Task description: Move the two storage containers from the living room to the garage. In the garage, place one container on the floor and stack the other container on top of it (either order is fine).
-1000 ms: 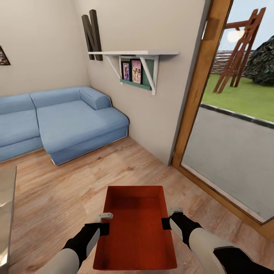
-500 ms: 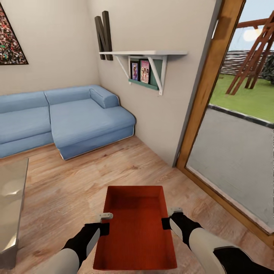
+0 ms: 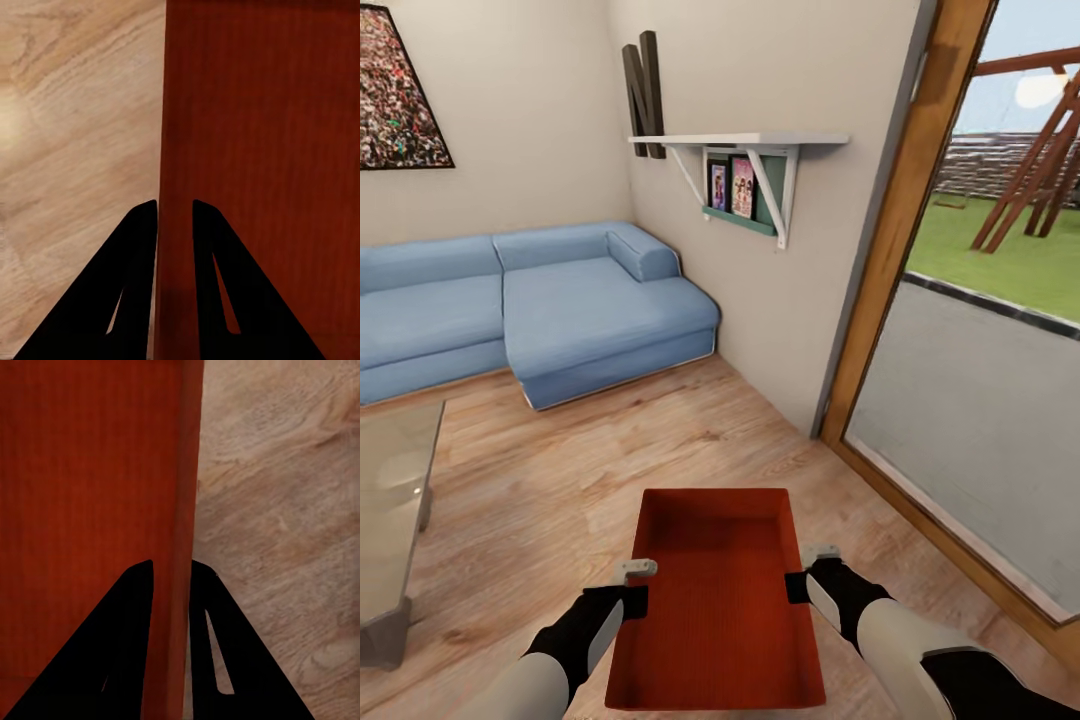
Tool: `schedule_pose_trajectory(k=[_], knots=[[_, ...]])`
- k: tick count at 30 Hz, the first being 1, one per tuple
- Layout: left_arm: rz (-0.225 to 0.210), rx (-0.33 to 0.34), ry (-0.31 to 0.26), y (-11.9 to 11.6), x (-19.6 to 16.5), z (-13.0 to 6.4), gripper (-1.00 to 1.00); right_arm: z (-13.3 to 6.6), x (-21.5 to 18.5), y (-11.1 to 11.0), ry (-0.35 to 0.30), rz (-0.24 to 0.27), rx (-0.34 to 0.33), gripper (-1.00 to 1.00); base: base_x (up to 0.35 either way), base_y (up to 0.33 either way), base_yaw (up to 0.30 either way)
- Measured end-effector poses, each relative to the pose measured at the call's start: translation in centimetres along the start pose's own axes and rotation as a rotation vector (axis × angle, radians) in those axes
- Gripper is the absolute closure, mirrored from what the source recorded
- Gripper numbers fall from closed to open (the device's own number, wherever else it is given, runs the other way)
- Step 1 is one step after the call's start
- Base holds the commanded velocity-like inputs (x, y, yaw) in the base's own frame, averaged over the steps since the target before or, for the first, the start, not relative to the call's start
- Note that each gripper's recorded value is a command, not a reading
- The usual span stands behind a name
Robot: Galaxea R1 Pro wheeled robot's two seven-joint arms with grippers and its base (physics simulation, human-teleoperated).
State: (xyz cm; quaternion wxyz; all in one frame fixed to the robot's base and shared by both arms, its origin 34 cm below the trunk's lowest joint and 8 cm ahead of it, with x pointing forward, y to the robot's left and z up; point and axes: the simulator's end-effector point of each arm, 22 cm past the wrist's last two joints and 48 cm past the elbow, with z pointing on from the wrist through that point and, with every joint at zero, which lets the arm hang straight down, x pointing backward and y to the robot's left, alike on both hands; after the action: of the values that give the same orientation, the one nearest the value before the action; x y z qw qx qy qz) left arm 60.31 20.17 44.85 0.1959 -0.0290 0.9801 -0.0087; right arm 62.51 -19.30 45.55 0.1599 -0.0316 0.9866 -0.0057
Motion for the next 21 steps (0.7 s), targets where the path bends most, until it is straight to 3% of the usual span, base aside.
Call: schedule_pose_trajectory(k=[21], knots=[[0.000, 0.000, 0.000, 0.00, -0.02, 0.00, 1.00, 0.00, 0.00, 0.00, 0.000, 0.000, 0.000, 1.00, -0.001, -0.004, 0.287]])
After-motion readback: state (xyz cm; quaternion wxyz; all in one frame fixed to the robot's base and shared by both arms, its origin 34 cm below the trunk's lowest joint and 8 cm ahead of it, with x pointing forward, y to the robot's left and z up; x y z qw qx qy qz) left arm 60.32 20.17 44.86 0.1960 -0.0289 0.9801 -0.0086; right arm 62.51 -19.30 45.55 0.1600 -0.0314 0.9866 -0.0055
